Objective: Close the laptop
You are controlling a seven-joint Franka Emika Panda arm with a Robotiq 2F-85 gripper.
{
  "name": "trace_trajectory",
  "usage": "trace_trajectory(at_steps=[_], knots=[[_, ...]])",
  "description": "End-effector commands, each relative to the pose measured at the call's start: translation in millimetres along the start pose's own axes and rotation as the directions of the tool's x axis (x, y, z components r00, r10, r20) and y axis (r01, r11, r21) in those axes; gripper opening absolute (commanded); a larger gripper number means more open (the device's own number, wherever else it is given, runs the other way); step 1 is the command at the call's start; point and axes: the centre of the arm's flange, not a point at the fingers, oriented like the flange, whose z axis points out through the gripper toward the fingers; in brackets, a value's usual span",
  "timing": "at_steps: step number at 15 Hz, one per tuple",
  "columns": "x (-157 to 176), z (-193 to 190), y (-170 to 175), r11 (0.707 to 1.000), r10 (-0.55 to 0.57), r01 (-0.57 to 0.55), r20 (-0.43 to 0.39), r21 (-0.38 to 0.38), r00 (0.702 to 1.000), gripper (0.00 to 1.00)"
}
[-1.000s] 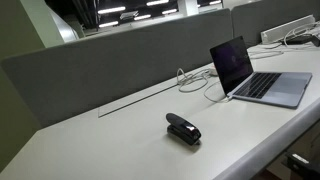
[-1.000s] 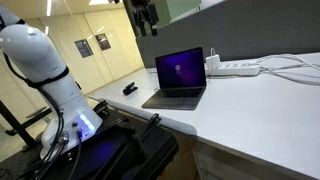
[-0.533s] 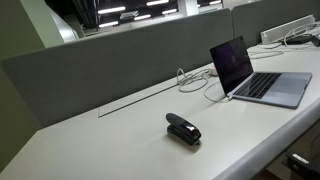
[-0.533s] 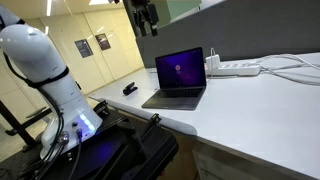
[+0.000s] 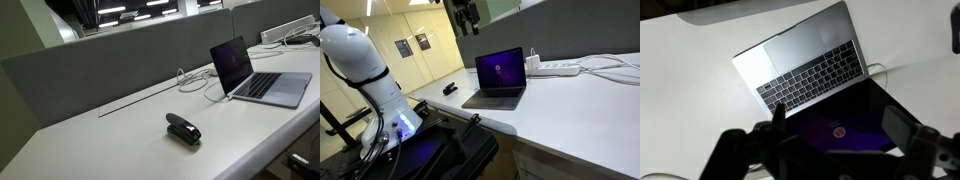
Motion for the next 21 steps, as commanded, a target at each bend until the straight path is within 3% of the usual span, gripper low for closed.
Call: trace_trajectory(at_steps=[1,6,11,15,16,17,21], knots=[[19,1,4,0.998,0.031,-0.036,-0.114,-0.042,0.993,1.00],[71,3,16,0.991,-0.007,-0.030,-0.279,-0.129,0.960,1.00],[108,27,-3,0.975,-0.163,0.131,-0.175,-0.180,0.971,1.00],[121,48,-30,0.906,-0.365,0.334,-0.077,-0.260,0.928,1.00],[123,46,-31,0.944,-0.280,0.235,-0.184,-0.232,0.942,1.00],[111,51,-31,0.935,-0.302,0.268,-0.126,-0.231,0.945,1.00],[116,51,-32,0.939,-0.296,0.254,-0.166,-0.233,0.941,1.00]])
